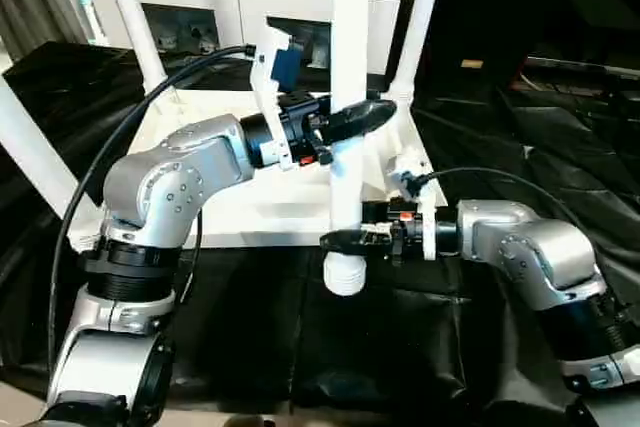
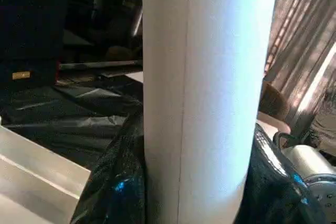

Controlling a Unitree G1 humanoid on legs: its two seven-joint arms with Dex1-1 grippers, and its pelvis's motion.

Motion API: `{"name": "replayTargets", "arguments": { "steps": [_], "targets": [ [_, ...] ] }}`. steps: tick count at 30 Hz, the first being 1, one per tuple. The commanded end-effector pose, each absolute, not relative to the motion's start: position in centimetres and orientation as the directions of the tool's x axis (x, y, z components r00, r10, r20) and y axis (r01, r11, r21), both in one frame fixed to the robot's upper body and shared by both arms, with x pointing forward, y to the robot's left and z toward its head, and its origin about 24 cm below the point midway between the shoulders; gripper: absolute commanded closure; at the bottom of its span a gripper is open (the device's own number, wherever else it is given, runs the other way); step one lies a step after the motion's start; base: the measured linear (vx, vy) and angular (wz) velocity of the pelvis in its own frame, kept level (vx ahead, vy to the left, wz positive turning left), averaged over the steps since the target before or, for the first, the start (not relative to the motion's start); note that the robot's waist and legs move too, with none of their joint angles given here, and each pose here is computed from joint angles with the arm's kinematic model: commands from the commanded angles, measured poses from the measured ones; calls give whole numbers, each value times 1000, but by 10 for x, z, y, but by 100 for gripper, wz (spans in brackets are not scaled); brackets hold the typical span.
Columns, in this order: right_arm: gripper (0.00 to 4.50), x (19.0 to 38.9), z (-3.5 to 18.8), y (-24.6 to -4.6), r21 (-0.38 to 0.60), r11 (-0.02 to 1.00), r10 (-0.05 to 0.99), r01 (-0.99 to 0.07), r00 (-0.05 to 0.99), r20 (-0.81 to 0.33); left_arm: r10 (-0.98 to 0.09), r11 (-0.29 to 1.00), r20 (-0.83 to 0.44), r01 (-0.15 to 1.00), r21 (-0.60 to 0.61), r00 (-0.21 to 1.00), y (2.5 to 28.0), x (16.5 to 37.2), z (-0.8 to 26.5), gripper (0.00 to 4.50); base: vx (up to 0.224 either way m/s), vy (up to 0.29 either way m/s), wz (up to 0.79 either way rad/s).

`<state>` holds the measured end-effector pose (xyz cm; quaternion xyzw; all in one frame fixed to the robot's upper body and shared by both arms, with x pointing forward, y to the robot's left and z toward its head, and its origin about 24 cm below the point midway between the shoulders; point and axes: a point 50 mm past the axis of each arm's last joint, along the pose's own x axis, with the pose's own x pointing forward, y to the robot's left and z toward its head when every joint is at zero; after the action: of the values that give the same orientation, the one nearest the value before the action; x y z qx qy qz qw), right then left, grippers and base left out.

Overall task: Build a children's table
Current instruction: Move to table

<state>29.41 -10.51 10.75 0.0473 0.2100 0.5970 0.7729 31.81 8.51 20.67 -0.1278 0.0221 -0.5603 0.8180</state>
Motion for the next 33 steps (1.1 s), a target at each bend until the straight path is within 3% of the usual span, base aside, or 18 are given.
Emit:
{"name": "replayTargets", "arguments": {
  "steps": [1, 5, 13, 24, 28, 30, 33],
  "targets": [
    [103, 294, 106, -105, 309, 288, 939, -906, 204, -277, -932, 317, 123, 931, -179, 341, 80, 316, 219, 280, 0, 0, 0],
    [103, 294, 105, -103, 310, 283, 940, -908, 199, -276, -930, 313, 136, 931, -185, 340, 80, 317, 220, 280, 0, 0, 0],
    [182, 295, 103, -101, 318, 283, 944, -905, 203, -262, -929, 305, 154, 932, -195, 336, 80, 316, 223, 280, 0, 0, 0],
    [255, 292, 98, -101, 323, 276, 943, -905, 189, -274, -919, 322, 168, 926, -199, 356, 83, 319, 225, 280, 0, 0, 0],
    [260, 293, 98, -102, 271, 288, 937, -918, 211, -279, -915, 329, 175, 923, -201, 364, 85, 321, 227, 280, 0, 0, 0],
    [206, 296, 98, -102, 265, 312, 932, -913, 239, -274, -913, 332, 178, 922, -202, 367, 86, 321, 228, 280, 0, 0, 0],
    [184, 299, 97, -103, 260, 339, 923, -904, 265, -280, -912, 332, 179, 921, -202, 368, 87, 321, 228, 280, 0, 0, 0]
  ]
}}
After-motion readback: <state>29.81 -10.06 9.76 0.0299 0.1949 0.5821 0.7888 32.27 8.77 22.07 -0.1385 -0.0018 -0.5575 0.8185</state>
